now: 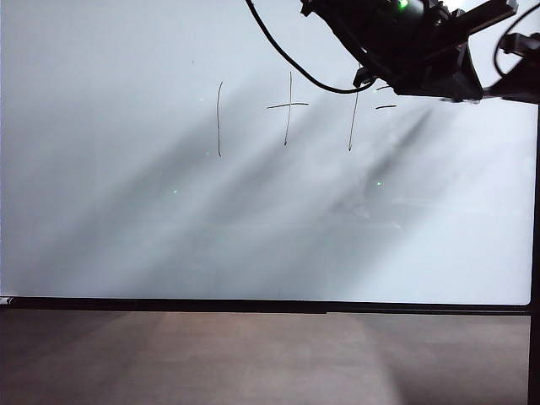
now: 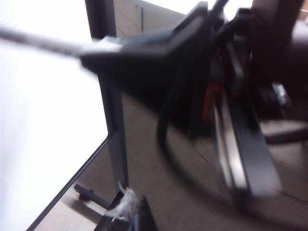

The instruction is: Reach to the right to find the marker pen, pick it up, and write the answer to the math problem on the whiteboard.

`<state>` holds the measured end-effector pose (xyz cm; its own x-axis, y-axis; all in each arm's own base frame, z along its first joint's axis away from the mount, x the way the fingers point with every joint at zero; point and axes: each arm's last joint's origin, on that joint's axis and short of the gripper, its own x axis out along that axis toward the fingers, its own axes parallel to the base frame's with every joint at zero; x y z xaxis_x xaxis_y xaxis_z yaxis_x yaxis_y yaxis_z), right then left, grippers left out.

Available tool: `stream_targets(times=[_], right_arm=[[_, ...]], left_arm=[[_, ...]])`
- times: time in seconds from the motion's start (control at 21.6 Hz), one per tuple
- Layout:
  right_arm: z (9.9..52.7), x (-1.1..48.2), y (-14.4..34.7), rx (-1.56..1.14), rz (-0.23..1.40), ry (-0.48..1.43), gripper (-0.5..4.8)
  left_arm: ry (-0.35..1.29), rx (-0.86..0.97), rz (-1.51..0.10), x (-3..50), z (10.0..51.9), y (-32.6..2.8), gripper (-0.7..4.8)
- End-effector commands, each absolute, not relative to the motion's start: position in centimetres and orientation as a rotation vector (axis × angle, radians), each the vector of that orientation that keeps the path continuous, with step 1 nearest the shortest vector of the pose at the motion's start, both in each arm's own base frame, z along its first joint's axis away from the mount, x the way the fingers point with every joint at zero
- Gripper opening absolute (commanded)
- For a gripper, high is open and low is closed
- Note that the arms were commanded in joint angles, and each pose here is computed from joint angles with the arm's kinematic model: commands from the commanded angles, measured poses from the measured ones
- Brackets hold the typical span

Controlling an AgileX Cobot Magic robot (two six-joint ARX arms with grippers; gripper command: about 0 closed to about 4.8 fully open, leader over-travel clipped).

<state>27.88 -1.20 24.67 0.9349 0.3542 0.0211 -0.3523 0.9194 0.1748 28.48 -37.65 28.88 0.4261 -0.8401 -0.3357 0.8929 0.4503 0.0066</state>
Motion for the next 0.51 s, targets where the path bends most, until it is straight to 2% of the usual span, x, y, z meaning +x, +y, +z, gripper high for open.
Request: stream_targets(times=[0.05, 0.51], right_arm=[[25.4, 28.0, 0.2, 0.160, 0.438, -0.024, -0.04], [26.6, 28.9, 0.5, 0.158, 0.455, -0.031, -0.04]], left_arm=[[0.285, 0.189, -1.095, 28.4, 29.3, -37.7, -0.05], [0.285, 0.188, -1.096, 28.4, 29.3, -37.7, -0.05]])
